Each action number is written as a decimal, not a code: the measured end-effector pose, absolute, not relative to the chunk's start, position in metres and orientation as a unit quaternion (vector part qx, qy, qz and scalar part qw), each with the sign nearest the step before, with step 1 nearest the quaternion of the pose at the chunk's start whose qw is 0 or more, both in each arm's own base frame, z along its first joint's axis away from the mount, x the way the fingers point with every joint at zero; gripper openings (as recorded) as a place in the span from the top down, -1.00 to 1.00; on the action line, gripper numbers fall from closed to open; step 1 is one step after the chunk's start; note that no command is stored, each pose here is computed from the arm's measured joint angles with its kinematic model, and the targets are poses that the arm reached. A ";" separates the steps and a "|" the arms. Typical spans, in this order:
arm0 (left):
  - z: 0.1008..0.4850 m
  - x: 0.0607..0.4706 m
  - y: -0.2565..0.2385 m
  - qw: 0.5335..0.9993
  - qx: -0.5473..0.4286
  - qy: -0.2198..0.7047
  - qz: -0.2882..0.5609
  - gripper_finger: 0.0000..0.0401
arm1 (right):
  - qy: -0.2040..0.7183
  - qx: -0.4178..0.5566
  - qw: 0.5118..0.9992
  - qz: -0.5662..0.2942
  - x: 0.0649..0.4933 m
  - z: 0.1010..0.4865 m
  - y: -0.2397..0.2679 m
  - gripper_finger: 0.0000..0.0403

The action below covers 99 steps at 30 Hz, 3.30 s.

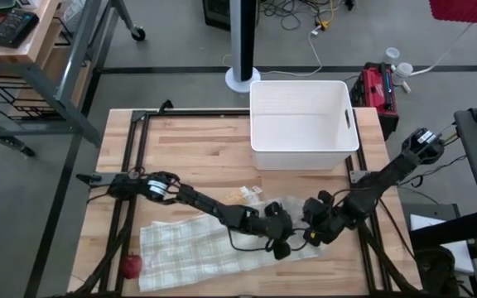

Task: Fold towel
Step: Fold the white checkered towel

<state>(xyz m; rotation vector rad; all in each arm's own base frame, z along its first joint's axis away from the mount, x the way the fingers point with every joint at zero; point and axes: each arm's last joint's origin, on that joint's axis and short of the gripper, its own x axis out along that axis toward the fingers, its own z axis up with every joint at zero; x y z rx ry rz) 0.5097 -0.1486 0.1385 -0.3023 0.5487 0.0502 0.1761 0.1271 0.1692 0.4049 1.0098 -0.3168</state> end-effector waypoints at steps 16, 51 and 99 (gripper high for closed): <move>0.102 0.508 -0.129 0.923 -0.205 0.325 0.032 0.82 | 0.572 0.153 0.781 -0.197 0.151 0.183 0.118 0.20; 0.101 0.499 -0.139 0.899 -0.213 0.384 0.000 0.82 | 0.388 0.548 0.737 -0.079 0.116 0.107 0.116 -0.39; 0.194 0.473 -0.136 0.920 -0.138 0.367 0.031 0.82 | 0.404 0.360 0.839 -0.060 0.170 0.182 0.116 0.96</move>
